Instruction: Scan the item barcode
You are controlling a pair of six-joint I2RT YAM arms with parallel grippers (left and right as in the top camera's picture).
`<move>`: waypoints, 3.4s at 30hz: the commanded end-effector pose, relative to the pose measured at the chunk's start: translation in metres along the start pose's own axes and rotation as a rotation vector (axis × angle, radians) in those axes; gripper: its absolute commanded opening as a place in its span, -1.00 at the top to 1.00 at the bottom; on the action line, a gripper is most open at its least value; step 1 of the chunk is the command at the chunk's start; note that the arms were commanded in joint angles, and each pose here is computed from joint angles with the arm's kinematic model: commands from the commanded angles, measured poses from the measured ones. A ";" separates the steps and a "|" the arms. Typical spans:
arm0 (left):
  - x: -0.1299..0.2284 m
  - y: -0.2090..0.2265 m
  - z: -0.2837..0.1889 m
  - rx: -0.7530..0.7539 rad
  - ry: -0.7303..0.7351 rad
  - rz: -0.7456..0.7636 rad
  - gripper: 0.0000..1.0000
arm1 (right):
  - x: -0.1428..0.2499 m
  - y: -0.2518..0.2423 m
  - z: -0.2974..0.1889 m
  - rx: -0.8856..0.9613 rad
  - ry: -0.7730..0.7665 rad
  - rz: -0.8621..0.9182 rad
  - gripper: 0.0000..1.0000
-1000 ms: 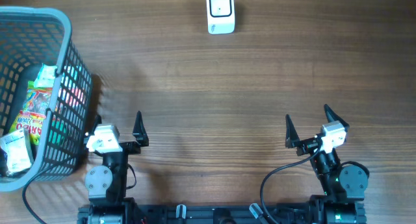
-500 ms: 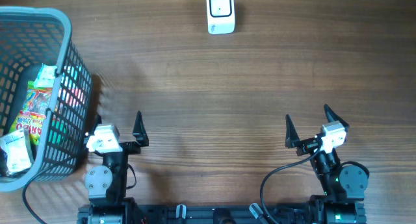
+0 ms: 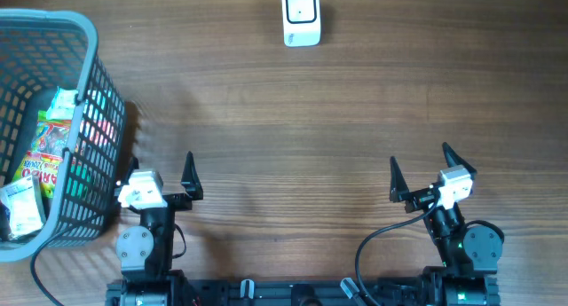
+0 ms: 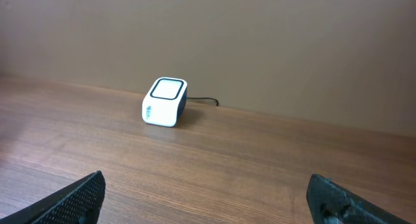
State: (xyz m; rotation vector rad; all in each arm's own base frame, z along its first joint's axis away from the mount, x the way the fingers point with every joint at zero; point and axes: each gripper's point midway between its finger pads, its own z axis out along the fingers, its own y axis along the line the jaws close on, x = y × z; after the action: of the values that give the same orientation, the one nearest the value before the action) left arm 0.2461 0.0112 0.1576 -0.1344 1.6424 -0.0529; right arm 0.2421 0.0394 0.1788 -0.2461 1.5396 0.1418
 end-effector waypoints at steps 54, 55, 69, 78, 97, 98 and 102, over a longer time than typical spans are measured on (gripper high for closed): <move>-0.052 0.210 -0.022 -1.151 0.876 -1.015 -1.00 | 0.000 0.000 0.000 0.002 -0.001 0.015 -0.99; -0.038 0.210 -0.019 -1.129 0.898 -1.001 -1.00 | 0.000 0.000 0.000 0.002 -0.001 0.015 -1.00; 0.084 0.202 -0.004 -1.021 1.101 -1.047 -1.00 | 0.000 0.000 0.000 0.002 -0.001 0.014 -0.99; 0.092 0.188 0.002 -0.994 1.236 -1.011 -0.24 | 0.000 0.000 0.000 0.002 -0.001 0.014 -0.99; -0.265 0.009 0.041 -0.099 0.747 -0.648 -0.24 | 0.000 0.000 0.000 0.002 -0.001 0.015 -0.99; -0.259 -0.019 0.043 -0.004 0.795 -0.556 -0.24 | 0.000 0.000 0.000 0.002 -0.001 0.014 -0.99; -0.215 -0.114 0.045 0.286 0.970 -0.154 -0.23 | 0.000 0.000 0.000 0.002 -0.001 0.015 -1.00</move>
State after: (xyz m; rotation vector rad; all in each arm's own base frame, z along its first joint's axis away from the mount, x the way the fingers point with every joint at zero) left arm 0.3124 -0.0260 0.4007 -0.4168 2.4603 -0.6152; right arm 0.2424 0.0394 0.1775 -0.2457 1.5449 0.1428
